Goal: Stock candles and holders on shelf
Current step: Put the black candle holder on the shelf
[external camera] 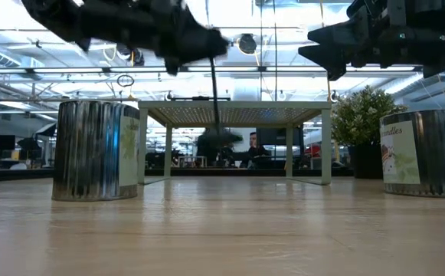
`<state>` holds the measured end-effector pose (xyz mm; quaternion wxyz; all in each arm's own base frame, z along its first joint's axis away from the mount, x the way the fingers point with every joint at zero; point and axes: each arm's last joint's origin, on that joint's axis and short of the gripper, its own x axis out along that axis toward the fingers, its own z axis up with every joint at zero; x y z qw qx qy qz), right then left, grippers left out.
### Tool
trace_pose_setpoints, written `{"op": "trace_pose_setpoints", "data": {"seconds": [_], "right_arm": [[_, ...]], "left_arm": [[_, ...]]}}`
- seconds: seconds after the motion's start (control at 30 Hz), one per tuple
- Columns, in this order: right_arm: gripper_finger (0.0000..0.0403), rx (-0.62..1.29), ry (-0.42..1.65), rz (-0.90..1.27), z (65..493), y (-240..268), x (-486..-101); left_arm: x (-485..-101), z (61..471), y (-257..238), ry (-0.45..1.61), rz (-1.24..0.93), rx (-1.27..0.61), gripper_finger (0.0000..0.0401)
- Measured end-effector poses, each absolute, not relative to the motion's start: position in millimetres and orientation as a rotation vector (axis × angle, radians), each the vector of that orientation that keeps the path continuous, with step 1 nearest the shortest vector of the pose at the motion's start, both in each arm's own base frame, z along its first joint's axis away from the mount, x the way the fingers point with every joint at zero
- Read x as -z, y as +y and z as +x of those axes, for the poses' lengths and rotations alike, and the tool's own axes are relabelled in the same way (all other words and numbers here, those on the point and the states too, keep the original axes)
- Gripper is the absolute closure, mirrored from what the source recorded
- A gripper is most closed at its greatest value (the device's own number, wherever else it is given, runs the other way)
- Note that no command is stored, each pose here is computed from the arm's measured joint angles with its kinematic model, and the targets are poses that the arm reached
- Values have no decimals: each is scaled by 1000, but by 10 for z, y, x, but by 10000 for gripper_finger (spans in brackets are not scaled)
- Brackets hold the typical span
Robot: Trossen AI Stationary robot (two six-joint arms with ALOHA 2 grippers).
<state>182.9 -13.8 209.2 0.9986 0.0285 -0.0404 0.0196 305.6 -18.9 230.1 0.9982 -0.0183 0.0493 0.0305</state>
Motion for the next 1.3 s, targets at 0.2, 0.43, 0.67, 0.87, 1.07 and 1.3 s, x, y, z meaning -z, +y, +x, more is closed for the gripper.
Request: {"op": "trace_pose_setpoints", "data": {"seconds": [0.2, 0.43, 0.67, 0.87, 1.07, 1.3], "right_arm": [[195, -40, -90, 56, 1828, -137, -2101], [195, -40, -121, 52, 1825, -137, -2131], [195, -40, -126, 51, 1824, -138, -2135], [195, -40, -126, 49, 1824, -138, -2136], [195, -40, -135, 48, 1823, -138, -2144], [195, -40, -134, 48, 1824, -138, -2143]], "left_arm": [[-2741, 2753, -156, 8, -39, -53, 273], [-3078, 2425, 65, -76, -8, -140, 300], [-3114, 2325, 482, -81, 2, -319, 280], [-3075, 2325, 789, -91, 9, -394, 294], [-2987, 2377, 1048, -106, 5, -404, 290], [-2803, 2458, 1254, -56, -18, -440, 269]]}}
